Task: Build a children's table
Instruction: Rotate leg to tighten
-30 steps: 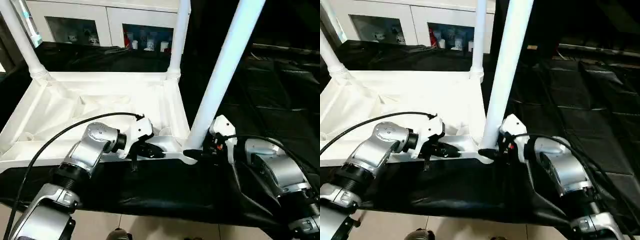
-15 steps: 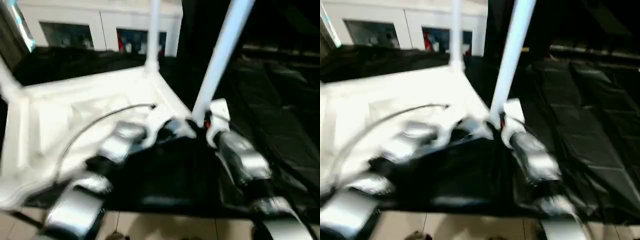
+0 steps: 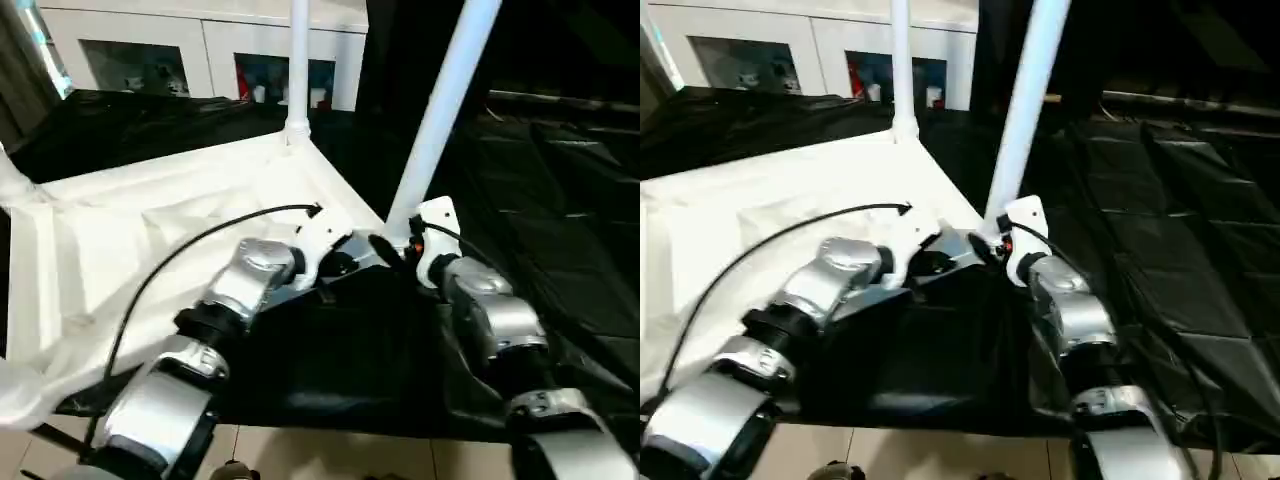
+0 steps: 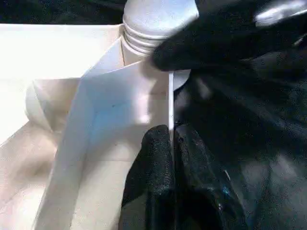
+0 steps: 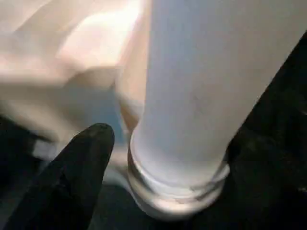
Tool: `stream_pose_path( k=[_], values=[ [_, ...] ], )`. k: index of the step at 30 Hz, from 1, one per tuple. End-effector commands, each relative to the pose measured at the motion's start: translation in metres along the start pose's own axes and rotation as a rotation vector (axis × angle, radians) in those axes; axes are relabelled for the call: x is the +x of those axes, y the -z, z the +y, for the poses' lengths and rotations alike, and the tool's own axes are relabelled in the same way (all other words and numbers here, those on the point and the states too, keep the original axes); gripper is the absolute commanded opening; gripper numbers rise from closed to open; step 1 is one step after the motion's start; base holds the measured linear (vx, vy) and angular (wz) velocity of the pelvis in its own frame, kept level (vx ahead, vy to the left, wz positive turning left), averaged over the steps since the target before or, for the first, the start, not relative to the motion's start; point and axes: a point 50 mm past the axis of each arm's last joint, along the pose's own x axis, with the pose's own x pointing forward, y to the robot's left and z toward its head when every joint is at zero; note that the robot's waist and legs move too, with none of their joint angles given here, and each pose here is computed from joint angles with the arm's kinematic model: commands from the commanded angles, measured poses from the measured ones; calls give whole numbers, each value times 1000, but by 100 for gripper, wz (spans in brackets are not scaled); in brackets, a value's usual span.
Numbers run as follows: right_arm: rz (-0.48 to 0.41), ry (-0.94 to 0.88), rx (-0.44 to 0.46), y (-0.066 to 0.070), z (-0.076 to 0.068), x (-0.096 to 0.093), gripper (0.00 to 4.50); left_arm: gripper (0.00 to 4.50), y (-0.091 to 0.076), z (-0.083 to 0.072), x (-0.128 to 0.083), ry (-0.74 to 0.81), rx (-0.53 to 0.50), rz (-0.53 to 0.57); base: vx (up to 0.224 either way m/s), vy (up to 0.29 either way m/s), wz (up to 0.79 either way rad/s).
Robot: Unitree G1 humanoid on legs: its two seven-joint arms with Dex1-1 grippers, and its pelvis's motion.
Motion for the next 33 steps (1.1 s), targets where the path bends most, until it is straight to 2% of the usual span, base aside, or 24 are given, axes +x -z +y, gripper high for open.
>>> stream_pose_path(
  k=[1, 3, 4, 6, 14, 27, 32, 33],
  values=[
    [14, -168, -90, -2, 5, -10, 418, 0, 1, -10, -4, 151, 55, -32, 0, 0, 0],
    [17, -179, -99, -3, 4, -13, 418, 0, 1, -11, -6, 180, 67, -41, 0, 0, 0],
    [16, -222, -117, -4, 1, -21, 418, 0, 3, -15, -13, 254, 78, -53, 0, 0, 0],
    [16, -259, -139, -5, -1, -27, 418, 0, 4, -16, -18, 300, 78, -53, 0, 0, 0],
    [34, -366, -146, -4, -1, -41, 418, 0, 10, -20, -31, 408, 88, -35, 0, 0, 0],
    [33, -423, -133, -3, 6, -37, 297, 0, 11, -19, -37, 402, 87, -33, 0, 0, 0],
    [32, -428, -122, 0, 9, -37, 272, 0, 10, -18, -37, 391, 85, -37, 0, 0, 0],
    [15, -387, -89, 1, 8, -34, 272, 0, 10, -16, -35, 356, 73, -43, 0, 0, 0]
  ],
)
